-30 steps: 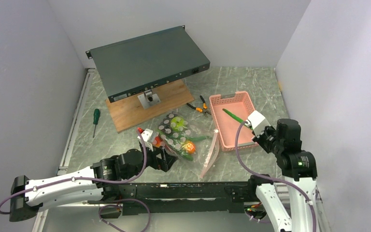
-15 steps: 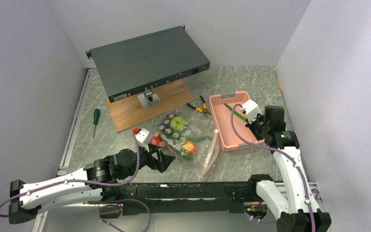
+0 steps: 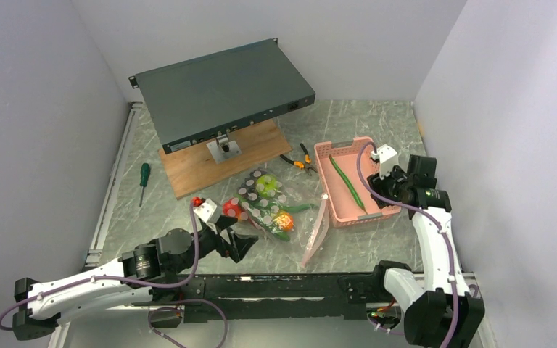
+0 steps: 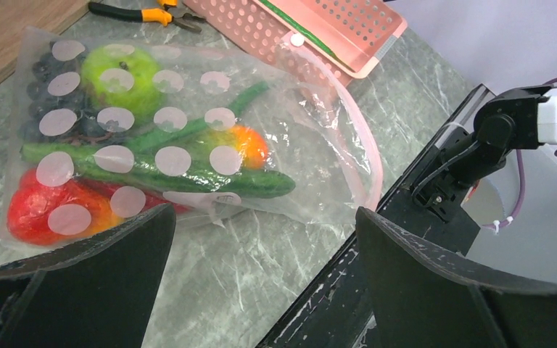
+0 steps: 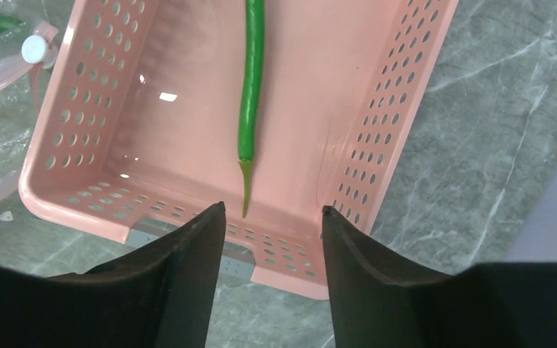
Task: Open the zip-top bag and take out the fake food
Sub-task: Place the fake vegetable in the bin, then adjust the zipper food storage bag at the center of the board.
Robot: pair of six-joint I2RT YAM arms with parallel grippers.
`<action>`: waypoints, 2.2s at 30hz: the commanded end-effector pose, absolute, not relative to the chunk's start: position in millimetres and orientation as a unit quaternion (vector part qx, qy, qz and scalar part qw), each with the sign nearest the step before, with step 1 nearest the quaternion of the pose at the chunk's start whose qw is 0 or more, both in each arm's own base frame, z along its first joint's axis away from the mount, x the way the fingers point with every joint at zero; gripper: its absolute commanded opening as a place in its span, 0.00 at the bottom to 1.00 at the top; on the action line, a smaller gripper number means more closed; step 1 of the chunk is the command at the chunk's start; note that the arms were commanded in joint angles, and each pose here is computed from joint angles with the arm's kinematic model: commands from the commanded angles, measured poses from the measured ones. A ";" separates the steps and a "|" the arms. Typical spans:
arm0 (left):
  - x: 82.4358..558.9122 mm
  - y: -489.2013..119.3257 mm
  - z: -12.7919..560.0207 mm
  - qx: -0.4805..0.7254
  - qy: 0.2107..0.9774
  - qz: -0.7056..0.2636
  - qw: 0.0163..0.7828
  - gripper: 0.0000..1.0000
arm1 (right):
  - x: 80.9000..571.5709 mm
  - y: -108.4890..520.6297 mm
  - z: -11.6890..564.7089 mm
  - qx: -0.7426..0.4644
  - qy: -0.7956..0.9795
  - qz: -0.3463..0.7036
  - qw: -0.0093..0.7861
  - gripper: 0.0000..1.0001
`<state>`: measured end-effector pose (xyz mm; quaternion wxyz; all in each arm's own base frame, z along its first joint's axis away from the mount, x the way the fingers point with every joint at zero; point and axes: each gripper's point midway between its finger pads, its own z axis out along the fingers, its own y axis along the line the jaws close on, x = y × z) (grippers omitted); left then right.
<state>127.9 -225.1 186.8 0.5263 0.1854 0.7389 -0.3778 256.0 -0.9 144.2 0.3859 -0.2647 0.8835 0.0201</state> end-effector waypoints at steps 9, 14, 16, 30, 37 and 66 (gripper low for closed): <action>107.4 -250.4 227.4 0.243 0.679 -0.448 0.528 1.00 | 248.9 20.1 175.0 -0.257 0.840 0.162 0.451 0.68; 106.9 -273.3 227.2 0.265 0.684 -0.451 0.509 1.00 | 233.1 36.5 185.7 -0.291 0.819 0.189 0.457 0.69; 108.1 -283.6 226.7 0.271 0.692 -0.447 0.498 1.00 | 228.1 44.2 188.8 -0.306 0.805 0.203 0.466 0.69; 131.3 -373.4 205.1 0.259 0.799 -0.366 0.400 0.99 | 216.2 79.0 198.2 -0.375 0.717 0.276 0.519 0.77; 132.2 -421.3 190.7 0.280 0.837 -0.251 0.398 0.94 | 240.1 60.8 209.7 -0.291 0.762 0.248 0.522 0.77; 167.9 -380.7 119.8 0.257 0.891 -0.011 0.375 0.00 | 218.1 84.4 215.8 -0.336 0.724 0.299 0.523 0.73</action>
